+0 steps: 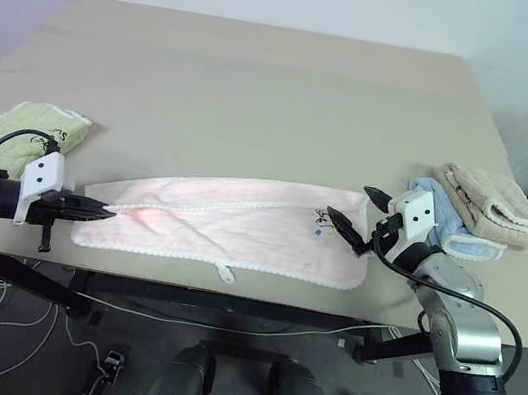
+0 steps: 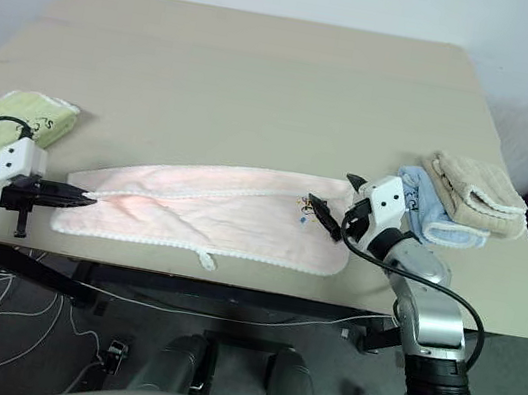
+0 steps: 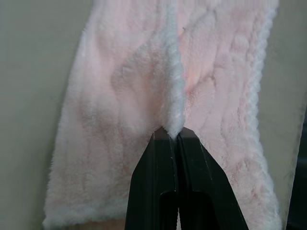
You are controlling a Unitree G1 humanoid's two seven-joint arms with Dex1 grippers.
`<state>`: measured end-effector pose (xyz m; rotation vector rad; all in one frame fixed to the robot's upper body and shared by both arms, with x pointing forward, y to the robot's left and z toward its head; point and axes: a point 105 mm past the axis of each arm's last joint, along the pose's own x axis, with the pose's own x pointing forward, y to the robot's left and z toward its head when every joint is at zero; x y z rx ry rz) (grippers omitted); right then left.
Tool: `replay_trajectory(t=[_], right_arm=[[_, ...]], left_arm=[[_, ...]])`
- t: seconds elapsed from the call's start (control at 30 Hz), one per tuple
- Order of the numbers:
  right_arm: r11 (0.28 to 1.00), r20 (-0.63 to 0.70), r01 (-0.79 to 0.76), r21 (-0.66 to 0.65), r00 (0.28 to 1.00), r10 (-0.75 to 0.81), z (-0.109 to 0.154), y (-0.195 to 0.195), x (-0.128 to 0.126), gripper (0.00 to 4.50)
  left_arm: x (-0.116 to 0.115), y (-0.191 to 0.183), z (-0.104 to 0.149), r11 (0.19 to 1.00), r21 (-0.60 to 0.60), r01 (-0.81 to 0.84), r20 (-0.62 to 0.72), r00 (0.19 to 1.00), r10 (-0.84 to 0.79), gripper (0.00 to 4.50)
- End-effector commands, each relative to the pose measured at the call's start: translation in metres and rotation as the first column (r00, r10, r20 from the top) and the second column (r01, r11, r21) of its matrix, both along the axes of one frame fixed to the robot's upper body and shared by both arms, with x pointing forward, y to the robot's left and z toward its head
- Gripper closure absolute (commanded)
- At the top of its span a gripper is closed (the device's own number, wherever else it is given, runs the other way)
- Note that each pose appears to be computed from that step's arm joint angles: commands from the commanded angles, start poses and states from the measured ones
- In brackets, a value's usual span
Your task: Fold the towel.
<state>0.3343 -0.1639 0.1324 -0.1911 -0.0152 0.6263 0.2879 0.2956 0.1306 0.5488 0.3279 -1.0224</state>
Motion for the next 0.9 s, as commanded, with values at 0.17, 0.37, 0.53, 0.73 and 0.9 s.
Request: replay_trajectory(t=[0.17,0.37,0.53,0.73,0.9], right_arm=[[0.999,0.067,-0.033,-0.039,0.997,0.036,0.017,-0.001,0.006,0.01],[0.998,0.072,-0.049,-0.05,0.996,0.053,0.018,0.001,0.007,0.01],[0.997,0.068,-0.055,-0.048,0.996,0.058,0.017,0.003,0.005,0.01],[0.998,0.066,-0.051,-0.042,0.996,0.053,0.016,0.004,0.004,0.01],[0.998,0.069,-0.043,-0.037,0.997,0.046,0.017,0.003,0.004,0.01]], left_arm=[[0.002,0.0,0.019,0.995,-0.072,-0.069,0.061,0.995,0.073,4.49],[-0.005,-0.008,0.007,0.994,-0.076,-0.073,0.018,0.997,0.074,4.49],[-0.002,-0.007,0.0,0.994,-0.039,-0.099,0.02,0.995,0.1,3.15],[0.002,-0.007,-0.006,0.995,-0.003,-0.098,0.037,0.995,0.098,2.13],[0.002,-0.007,-0.01,0.996,0.02,-0.082,0.039,0.996,0.081,2.29]])
